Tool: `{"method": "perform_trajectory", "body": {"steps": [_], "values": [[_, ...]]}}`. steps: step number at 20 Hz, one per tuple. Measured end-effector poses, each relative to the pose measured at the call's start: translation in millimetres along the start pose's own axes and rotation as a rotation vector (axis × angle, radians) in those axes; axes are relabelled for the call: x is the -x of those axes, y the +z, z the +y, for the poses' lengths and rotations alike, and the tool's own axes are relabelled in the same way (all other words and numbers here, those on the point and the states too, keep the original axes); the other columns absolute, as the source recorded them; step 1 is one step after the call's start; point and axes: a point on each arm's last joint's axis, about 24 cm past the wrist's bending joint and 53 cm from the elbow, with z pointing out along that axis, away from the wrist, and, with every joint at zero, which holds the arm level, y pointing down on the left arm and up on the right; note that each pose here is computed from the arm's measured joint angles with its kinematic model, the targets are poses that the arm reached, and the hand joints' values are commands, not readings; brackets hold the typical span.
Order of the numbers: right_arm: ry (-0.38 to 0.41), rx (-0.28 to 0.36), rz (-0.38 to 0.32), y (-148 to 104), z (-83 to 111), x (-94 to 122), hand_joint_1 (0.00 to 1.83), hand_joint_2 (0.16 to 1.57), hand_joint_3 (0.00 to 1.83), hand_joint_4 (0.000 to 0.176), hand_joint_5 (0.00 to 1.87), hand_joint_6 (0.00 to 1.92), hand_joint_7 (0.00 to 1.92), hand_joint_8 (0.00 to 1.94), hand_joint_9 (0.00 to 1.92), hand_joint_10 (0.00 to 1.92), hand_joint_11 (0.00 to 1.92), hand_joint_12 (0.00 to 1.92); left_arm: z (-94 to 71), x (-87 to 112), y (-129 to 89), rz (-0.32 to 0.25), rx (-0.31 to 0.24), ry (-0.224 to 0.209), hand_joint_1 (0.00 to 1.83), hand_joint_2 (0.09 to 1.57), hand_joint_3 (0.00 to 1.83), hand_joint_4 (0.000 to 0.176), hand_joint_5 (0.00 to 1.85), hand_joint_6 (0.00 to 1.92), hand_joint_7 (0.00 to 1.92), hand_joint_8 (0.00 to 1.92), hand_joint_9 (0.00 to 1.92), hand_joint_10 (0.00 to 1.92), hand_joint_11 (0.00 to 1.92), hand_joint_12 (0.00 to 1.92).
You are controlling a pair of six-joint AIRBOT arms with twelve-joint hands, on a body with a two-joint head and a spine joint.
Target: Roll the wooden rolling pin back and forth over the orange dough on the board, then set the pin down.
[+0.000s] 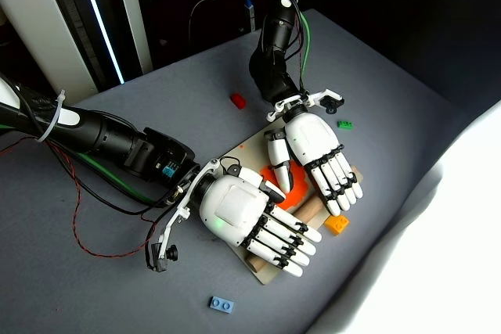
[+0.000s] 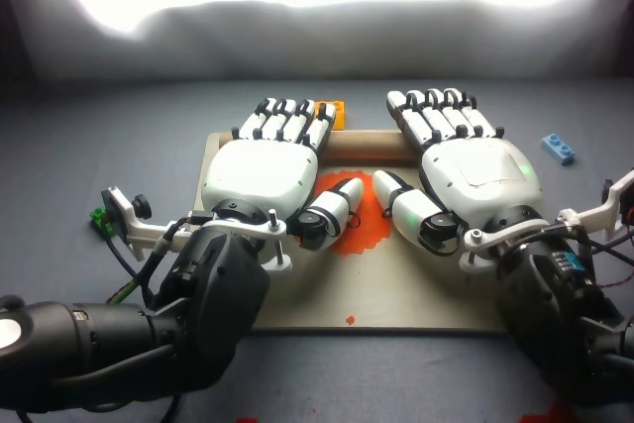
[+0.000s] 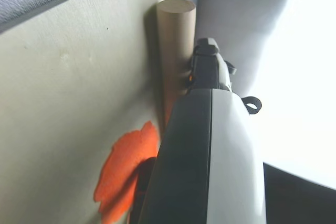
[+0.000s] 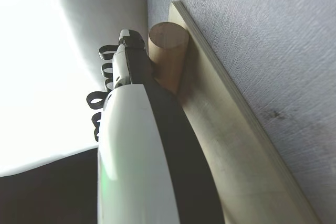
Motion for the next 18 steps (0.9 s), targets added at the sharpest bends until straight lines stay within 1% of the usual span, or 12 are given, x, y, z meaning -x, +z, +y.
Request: {"method": "perform_trajectory", "body": {"steps": [4, 9, 18], "values": [[0.011, 0.001, 0.001, 0.0, 0.1, -0.1, 0.0, 1.54, 0.03, 0.0, 0.0, 0.0, 0.0, 0.0, 0.0, 0.0, 0.0, 0.0, -2.4, 0.5, 0.9, 0.002, -0.002, -0.004, 0.0, 1.48, 0.0, 0.0, 0.0, 0.0, 0.0, 0.0, 0.0, 0.0, 0.0, 0.0], [0.019, 0.002, 0.006, 0.0, -0.2, -0.7, 0.0, 1.56, 0.03, 0.0, 0.0, 0.0, 0.0, 0.0, 0.0, 0.0, 0.0, 0.0, -2.9, -0.7, 0.7, 0.008, -0.004, -0.005, 0.0, 1.47, 0.0, 0.0, 0.0, 0.0, 0.0, 0.0, 0.0, 0.0, 0.0, 0.0], [0.021, 0.004, 0.005, 0.1, 0.0, 0.1, 0.0, 1.56, 0.02, 0.0, 0.01, 0.0, 0.01, 0.0, 0.0, 0.0, 0.0, 0.0, -2.7, 0.5, -0.2, 0.017, -0.005, -0.004, 0.0, 1.47, 0.0, 0.0, 0.0, 0.0, 0.0, 0.0, 0.0, 0.0, 0.0, 0.0]]}}
